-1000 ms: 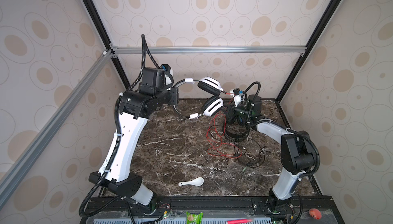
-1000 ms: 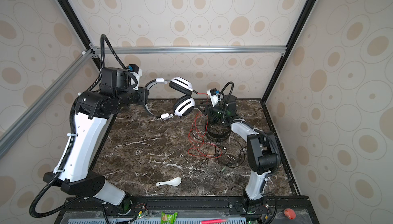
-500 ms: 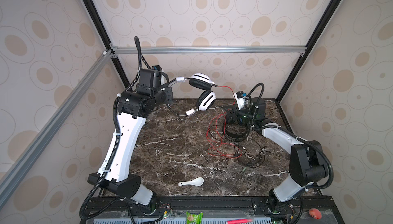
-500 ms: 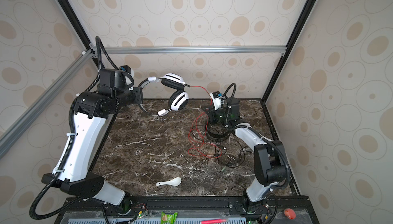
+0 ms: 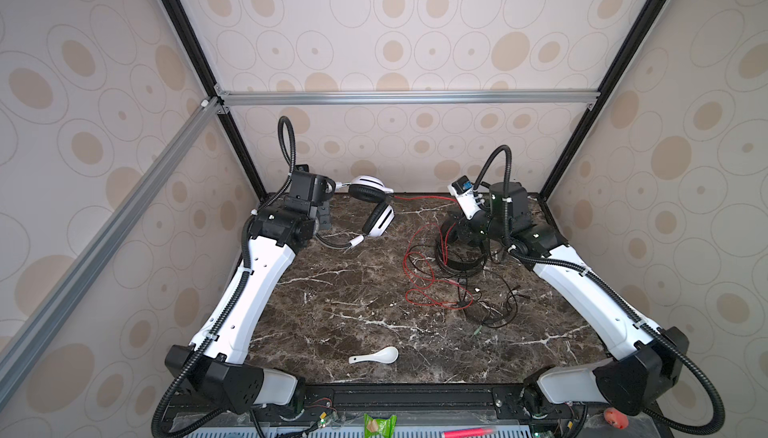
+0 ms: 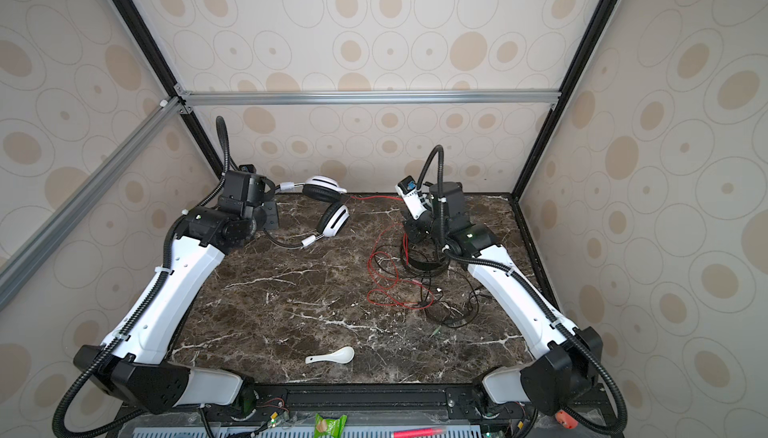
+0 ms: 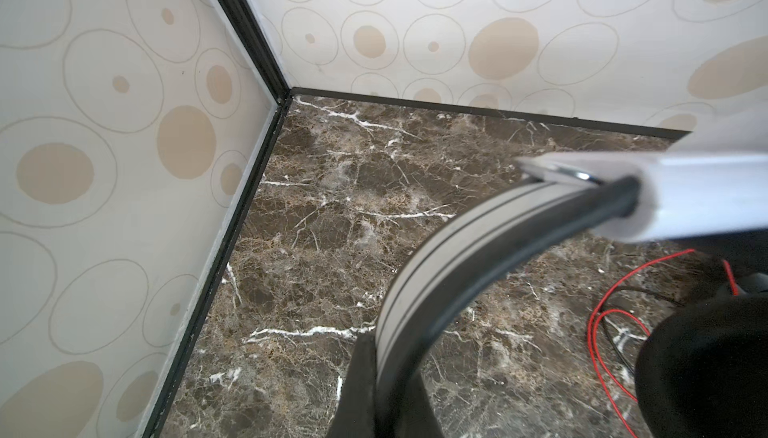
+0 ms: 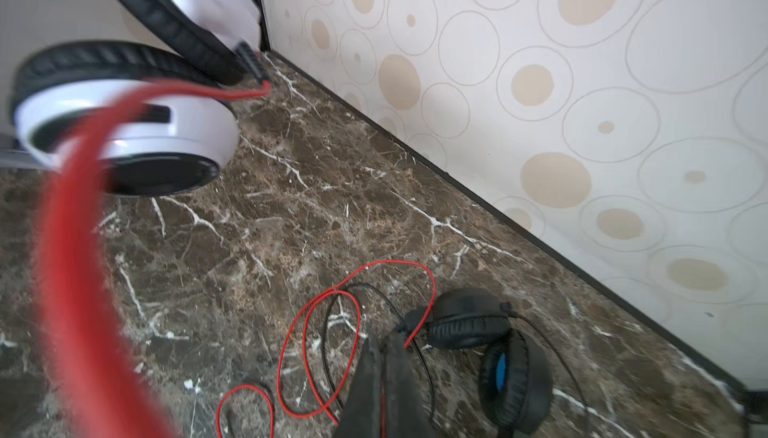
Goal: Wrap the headphones
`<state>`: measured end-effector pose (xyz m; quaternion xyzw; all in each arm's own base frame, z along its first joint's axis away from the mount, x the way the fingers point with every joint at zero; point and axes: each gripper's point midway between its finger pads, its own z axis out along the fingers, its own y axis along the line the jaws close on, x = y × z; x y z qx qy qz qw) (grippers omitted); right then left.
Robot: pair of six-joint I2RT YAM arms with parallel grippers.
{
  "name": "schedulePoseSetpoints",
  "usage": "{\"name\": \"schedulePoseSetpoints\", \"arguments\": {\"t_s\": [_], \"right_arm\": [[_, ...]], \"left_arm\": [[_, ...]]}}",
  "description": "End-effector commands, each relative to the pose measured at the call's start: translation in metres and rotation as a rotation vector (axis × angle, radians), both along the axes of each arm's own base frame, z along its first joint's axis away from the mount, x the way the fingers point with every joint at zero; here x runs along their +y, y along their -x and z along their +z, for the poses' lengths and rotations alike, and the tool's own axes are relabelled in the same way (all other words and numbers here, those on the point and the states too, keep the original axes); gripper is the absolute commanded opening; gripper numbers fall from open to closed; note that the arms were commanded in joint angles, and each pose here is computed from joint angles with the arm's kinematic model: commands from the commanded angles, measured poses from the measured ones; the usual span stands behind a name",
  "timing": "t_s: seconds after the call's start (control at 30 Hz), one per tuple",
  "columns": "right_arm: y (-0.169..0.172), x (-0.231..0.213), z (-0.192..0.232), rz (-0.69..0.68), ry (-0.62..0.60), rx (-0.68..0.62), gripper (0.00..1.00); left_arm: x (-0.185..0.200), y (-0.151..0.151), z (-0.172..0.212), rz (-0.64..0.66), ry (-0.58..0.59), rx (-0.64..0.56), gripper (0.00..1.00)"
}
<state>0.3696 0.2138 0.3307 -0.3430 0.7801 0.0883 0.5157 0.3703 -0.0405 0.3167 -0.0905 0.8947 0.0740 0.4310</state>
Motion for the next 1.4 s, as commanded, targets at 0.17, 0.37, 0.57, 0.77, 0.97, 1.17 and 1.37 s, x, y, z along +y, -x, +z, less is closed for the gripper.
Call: {"name": "schedulePoseSetpoints", "arguments": {"t_s": [0.17,0.37,0.57,0.77,0.97,1.17,1.37], "right_arm": [[0.044,0.021,0.023,0.107,0.358,-0.104,0.0],[0.042,0.05,0.027,0.173,0.33,-0.086,0.0],[0.042,0.072,0.027,0.256,0.33,-0.069,0.0],[0.044,0.087,0.037,0.326,0.321,-0.082,0.0],[0.052,0.094,0.02,0.393,0.333,-0.028,0.0],[0.056,0.1,0.015,0.434,0.318,-0.011,0.03],[0.043,0.108,0.006,0.426,0.309,0.007,0.07]], "left_arm": [[-0.012,-0.004,0.002,-0.048,0.029,-0.154,0.0],[-0.032,0.0,-0.013,-0.146,0.016,-0.157,0.0],[-0.042,0.002,-0.039,-0.2,-0.012,-0.125,0.0],[-0.065,0.009,-0.059,-0.35,-0.058,-0.056,0.0],[-0.11,0.024,-0.05,-0.611,-0.008,-0.084,0.0],[-0.133,0.033,-0.05,-0.734,0.007,-0.064,0.0],[-0.149,0.043,-0.034,-0.798,0.041,-0.102,0.0]]}}
